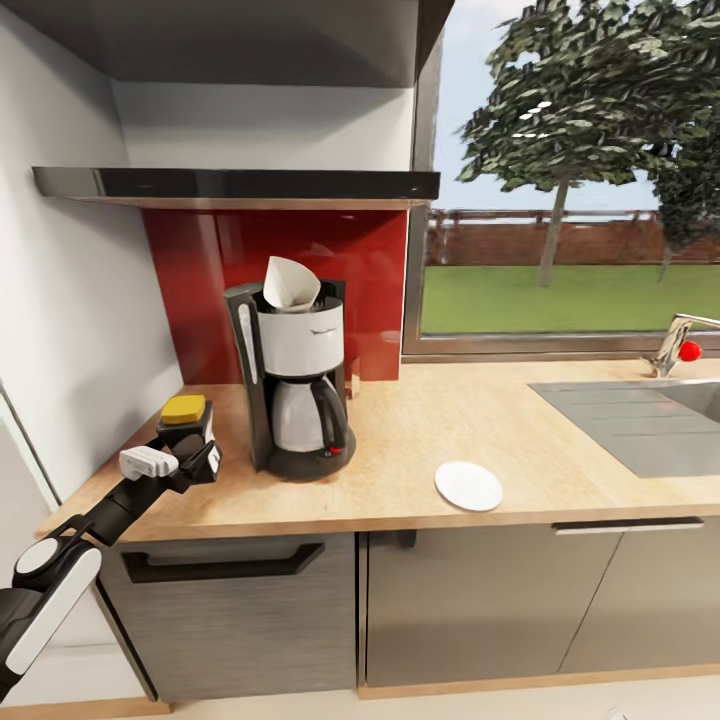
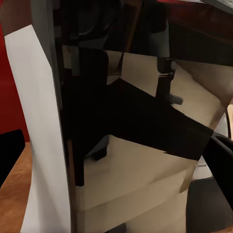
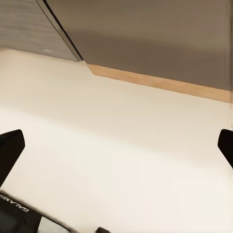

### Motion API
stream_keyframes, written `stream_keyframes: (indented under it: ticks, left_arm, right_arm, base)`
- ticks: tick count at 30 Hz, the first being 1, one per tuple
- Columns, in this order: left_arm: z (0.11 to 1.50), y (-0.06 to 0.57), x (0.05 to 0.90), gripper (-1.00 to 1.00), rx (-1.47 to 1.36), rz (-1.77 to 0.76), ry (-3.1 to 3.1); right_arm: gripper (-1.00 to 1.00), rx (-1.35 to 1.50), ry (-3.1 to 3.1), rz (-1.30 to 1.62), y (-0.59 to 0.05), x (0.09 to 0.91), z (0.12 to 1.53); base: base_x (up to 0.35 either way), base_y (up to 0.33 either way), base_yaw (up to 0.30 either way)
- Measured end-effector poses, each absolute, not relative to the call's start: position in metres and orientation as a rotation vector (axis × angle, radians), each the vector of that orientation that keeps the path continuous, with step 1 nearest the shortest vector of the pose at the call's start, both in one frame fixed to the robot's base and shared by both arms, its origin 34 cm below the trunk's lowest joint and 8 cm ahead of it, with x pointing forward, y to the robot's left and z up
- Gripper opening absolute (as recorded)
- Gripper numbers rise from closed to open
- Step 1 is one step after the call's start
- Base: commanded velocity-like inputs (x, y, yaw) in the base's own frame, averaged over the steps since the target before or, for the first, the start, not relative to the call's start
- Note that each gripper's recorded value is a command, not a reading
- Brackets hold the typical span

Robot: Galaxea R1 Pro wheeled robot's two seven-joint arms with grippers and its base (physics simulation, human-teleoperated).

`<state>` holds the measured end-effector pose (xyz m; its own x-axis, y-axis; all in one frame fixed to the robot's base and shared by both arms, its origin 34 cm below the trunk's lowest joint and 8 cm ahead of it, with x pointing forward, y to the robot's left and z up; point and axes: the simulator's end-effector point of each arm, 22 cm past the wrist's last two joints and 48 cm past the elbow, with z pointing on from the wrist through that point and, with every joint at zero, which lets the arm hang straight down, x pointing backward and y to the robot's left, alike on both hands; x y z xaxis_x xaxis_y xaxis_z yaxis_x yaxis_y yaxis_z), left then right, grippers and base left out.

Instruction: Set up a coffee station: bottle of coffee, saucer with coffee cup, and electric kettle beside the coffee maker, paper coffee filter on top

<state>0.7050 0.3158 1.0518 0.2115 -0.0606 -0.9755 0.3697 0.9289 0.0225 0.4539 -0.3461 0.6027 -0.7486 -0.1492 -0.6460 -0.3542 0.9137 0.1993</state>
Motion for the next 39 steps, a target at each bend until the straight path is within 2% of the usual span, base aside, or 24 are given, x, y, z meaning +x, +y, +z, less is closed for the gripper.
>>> stream_keyframes:
  ticks: [39]
  left_arm:
    - [1.0502, 0.3149, 0.7053, -1.00, 0.274, -0.305, 1.332]
  right_arm:
    - [1.00, -0.364, 2.434, 0.393, -0.3542, 0.4464, 0.5967]
  base:
    - [0.059, 0.000, 0.000]
